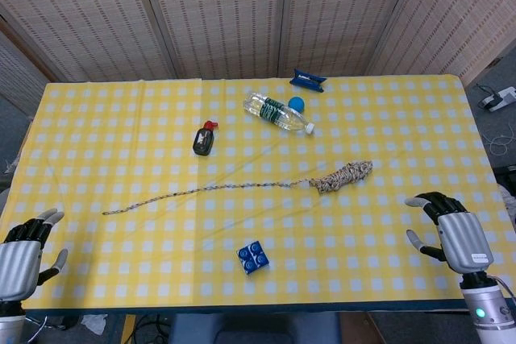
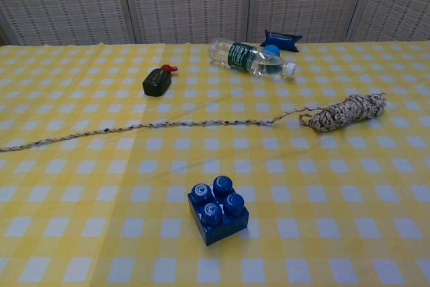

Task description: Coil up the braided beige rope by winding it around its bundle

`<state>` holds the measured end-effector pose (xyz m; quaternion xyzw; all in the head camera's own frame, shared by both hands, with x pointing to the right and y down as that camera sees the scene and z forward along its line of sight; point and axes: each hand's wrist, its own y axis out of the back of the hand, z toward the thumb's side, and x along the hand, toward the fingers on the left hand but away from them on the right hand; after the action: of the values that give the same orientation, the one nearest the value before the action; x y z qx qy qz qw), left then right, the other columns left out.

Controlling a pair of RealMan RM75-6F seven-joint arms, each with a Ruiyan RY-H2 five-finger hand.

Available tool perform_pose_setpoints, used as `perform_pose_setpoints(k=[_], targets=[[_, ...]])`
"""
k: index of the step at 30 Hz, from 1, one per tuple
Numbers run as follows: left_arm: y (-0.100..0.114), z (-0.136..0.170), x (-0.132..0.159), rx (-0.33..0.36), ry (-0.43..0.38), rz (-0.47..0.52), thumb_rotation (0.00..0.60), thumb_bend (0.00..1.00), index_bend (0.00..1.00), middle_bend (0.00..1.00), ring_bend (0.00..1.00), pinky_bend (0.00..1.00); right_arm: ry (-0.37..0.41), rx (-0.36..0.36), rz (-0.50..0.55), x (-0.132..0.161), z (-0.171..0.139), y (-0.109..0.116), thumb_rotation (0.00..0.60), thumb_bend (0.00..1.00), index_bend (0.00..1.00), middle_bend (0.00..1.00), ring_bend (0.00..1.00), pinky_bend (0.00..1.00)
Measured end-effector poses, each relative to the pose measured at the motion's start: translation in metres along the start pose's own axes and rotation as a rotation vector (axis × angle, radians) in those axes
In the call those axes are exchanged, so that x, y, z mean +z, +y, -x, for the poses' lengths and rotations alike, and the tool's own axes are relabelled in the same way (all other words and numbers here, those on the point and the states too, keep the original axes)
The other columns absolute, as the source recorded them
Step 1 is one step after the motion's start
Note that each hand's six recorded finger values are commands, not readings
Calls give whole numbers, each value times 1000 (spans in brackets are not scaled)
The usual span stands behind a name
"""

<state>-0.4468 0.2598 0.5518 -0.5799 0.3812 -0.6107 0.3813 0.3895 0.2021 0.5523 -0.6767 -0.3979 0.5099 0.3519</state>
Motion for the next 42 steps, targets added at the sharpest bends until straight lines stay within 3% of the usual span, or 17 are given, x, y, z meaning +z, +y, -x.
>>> perform_pose_setpoints(k=[10,16,29,42], targets=[[-1,1,0,-1,2,0,600,343,255,197,229,251,14,21,-22,4,8,-1,600,253,326,312,214,296],[-2,2,-2,-3,14,3,600,343,255,197,229,251,29,75,-59,5,27,-7,600,252,326,312,214,296],[-4,5,-5,-6,29,6,600,343,255,197,229,251,83,226,-153,13,110,-42,600,252,326,310,214,296],[-4,3,-2,-22,23,23,600,343,255,197,229,251,110,268,-272,21,167,-79,600,252,314,278,196,296]])
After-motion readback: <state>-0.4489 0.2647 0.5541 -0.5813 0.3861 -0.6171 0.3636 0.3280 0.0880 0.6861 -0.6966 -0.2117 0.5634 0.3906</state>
